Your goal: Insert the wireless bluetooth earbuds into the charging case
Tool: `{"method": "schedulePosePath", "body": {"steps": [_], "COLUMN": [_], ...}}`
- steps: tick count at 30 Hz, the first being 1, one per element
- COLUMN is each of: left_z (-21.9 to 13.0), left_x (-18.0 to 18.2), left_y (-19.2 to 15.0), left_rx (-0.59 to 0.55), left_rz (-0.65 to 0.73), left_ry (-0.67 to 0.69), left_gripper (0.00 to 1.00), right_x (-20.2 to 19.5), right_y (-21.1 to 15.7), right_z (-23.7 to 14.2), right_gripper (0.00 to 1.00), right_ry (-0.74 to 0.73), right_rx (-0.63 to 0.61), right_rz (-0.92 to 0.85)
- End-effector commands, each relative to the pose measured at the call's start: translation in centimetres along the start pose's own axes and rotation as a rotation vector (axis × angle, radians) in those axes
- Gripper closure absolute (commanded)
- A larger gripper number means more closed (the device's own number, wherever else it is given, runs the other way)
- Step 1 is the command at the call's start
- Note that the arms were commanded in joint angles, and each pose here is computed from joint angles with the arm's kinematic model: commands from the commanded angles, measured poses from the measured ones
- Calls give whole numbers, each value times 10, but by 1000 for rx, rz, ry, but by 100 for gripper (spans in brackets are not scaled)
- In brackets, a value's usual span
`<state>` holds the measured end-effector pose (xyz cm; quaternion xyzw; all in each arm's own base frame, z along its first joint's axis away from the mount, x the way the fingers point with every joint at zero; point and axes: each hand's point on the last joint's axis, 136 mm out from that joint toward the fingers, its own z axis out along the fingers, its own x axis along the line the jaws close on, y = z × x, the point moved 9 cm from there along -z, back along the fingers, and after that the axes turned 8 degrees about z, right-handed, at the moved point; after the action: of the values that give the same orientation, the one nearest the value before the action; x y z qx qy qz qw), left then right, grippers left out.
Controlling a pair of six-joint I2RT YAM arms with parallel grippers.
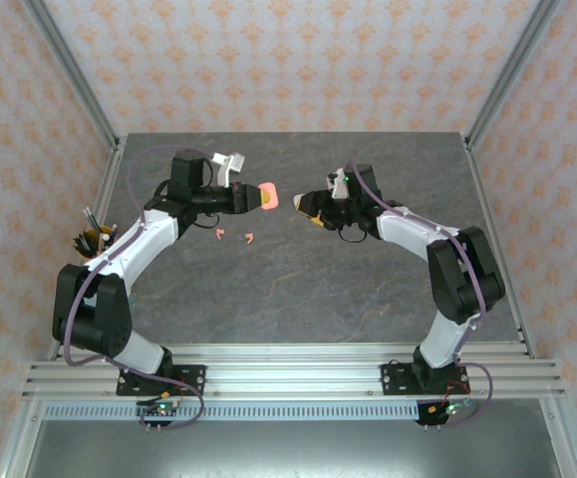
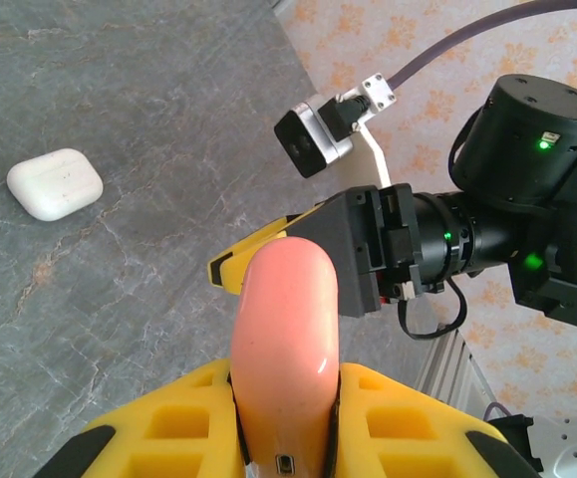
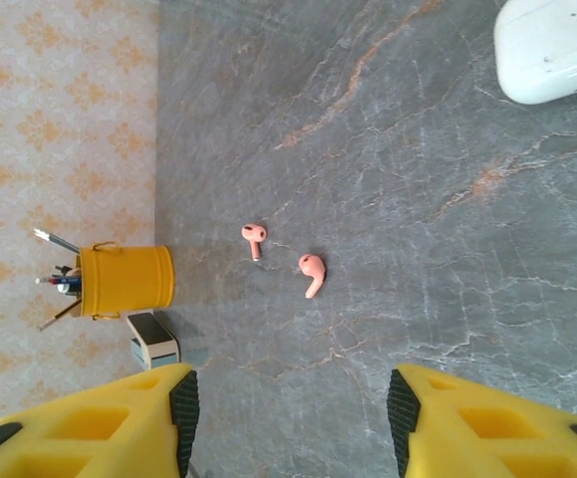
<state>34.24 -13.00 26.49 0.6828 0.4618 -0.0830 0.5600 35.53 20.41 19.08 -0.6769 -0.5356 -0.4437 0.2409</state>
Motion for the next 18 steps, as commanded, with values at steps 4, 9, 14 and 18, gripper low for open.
{"method": "schedulePosePath", "body": {"steps": [4,9,14,18], "left_z": [-4,-2,-1,0], "left_x": [-6,-4,-3,-2], "left_y": [12,13,14,14], "left_rx": [-19,-12,-9,-6], "left_rz": [42,39,38,34], "left_ry": [-28,-28,-26,-25], "left_gripper": [100,100,100,100], "right_x": [58,83,101,107], "right_y": [2,-6,-14,-17], "right_z": [-28,-26,-24,-22], "right_gripper": [46,46,46,46], "right_ry": [189,224,252,255], "right_rx": [-28,5,25,32], "right_rz": [-120,-175,-215,-228]}}
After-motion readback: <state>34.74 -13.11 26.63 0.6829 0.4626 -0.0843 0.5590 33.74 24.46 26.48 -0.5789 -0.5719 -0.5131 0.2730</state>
